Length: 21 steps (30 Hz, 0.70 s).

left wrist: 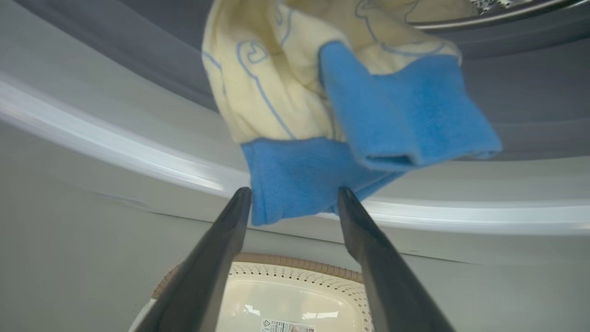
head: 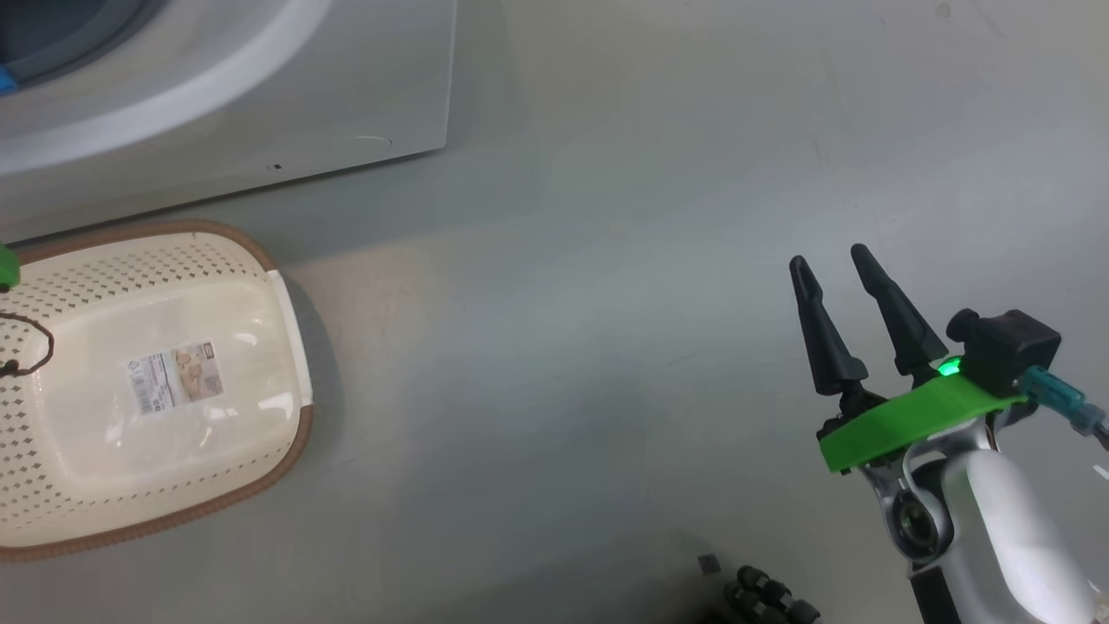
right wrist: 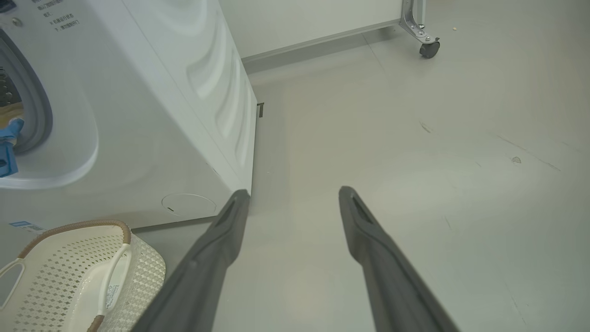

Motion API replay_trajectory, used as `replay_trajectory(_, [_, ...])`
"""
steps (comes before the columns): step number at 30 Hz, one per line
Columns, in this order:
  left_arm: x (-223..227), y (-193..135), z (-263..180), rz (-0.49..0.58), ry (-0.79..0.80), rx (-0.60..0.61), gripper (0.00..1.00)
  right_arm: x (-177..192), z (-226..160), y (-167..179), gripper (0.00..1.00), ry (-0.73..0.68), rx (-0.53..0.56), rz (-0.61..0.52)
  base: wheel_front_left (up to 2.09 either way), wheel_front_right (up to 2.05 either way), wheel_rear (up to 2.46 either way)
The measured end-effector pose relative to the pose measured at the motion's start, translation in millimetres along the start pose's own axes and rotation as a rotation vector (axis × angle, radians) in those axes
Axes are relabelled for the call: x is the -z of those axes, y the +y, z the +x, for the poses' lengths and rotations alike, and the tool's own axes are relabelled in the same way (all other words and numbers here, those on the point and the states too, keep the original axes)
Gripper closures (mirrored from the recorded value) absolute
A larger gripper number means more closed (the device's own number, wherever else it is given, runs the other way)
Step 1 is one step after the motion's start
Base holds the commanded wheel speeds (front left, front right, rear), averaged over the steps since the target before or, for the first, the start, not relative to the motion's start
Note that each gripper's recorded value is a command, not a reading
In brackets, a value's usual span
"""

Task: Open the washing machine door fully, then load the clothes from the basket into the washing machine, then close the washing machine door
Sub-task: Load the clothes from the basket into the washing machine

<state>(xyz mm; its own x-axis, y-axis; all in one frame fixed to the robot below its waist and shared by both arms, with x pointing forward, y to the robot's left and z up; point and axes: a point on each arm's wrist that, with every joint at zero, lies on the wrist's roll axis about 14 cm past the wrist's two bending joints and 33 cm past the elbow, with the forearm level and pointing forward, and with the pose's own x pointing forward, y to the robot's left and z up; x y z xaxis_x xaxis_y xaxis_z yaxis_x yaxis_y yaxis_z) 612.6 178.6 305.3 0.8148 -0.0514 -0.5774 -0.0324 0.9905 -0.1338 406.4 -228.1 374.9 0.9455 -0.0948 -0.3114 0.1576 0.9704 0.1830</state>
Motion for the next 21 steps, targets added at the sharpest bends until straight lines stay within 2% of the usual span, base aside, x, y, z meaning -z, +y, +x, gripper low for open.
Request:
replay_trajectory(1, [-0.5,-0.5,0.2,-0.005,0.003,0.002,0.00,0.2,-0.1,1.1,0.00,0.001,-0.003,0.000,0.00,0.00,0.00])
replay_trajectory(3, [-1.0,-2.9,0.2,-0.009,0.004,0.017,0.11,0.3,-0.4,2.2,0.00,0.001,-0.006,0.000,0.00,0.00,0.00])
replay_trajectory(4, [0.3,-4.3,0.3,-0.016,0.015,0.024,0.42,0.6,-0.7,1.9,0.00,0.002,-0.006,0.000,0.00,0.00,0.00])
replay_trajectory(5, [0.8,-4.5,0.5,-0.019,0.019,0.025,0.62,0.7,-0.9,1.6,0.00,0.003,-0.005,0.000,0.00,0.00,0.00])
replay_trajectory(6, [2.0,-6.2,0.7,-0.019,0.026,0.033,0.92,0.4,-1.2,1.2,0.00,0.002,-0.003,0.000,0.00,0.00,0.00])
replay_trajectory(7, [2.2,-7.5,0.8,-0.023,0.029,0.040,1.00,0.0,-1.5,1.0,0.00,0.001,-0.003,0.000,0.00,0.00,0.00])
replay_trajectory(14, [3.4,-14.2,0.9,-0.041,0.047,0.066,1.00,-0.7,-3.0,-0.7,0.00,0.000,0.002,0.000,0.00,0.00,0.00])
replay_trajectory(21, [-0.6,-33.2,-6.2,0.012,0.057,0.141,1.00,-3.6,-1.9,1.9,0.00,-0.009,-0.005,0.005,0.00,0.00,0.00])
